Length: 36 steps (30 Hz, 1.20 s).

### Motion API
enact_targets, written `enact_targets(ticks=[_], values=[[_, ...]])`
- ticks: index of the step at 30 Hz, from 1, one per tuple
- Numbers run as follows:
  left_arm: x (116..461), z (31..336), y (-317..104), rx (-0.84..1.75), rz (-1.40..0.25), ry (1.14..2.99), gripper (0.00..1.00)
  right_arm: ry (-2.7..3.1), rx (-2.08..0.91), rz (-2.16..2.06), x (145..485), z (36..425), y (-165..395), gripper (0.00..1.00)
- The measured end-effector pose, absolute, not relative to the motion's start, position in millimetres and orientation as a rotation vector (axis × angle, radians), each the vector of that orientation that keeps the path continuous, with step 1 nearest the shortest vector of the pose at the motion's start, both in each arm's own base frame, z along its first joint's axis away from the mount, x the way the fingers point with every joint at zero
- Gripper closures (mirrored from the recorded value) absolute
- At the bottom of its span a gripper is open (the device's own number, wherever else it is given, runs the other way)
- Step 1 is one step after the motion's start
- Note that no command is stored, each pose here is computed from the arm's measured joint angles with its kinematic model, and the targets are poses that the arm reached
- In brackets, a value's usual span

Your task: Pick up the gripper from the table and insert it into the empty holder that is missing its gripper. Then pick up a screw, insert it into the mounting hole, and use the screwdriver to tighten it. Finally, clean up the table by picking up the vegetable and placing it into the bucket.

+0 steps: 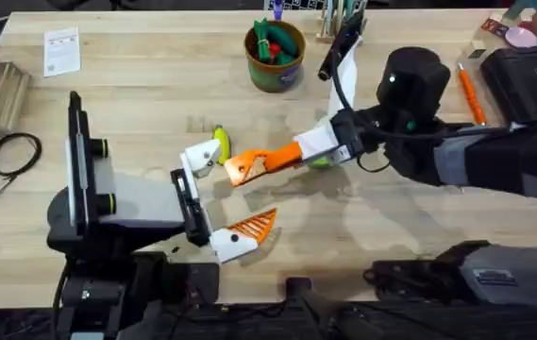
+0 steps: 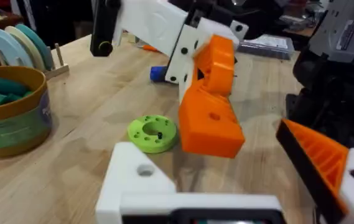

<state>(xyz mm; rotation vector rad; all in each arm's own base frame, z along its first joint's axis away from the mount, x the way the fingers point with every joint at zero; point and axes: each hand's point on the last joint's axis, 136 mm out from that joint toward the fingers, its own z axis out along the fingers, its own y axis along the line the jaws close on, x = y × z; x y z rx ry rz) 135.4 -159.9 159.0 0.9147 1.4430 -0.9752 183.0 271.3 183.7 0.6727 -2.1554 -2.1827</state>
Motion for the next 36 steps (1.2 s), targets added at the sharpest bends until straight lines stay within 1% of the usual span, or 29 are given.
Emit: enact_targets(ticks=[4,10,16,23,36], values=[[135.4,159.0,-159.9,0.915,-0.975,1.443,0.015,-2.129,0.584,-2.148,183.7,184.9,274.9,0.992],[135.4,159.0,-159.9,0.915,-0.975,1.443,0.014,-2.107,0.469,-2.084,183.8,174.8,281.1,0.992],[135.4,159.0,-159.9,0.915,-0.975,1.443,0.015,-2.1,0.47,-2.1,187.8,174.7,284.3,0.992],[135.4,159.0,-159.9,0.915,-0.975,1.443,0.016,-2.1,0.384,-2.065,191.9,165.3,286.0,0.992],[135.5,159.0,-159.8,0.914,-0.975,1.443,0.015,-2.119,0.344,-2.092,198.8,170.5,288.8,0.992]])
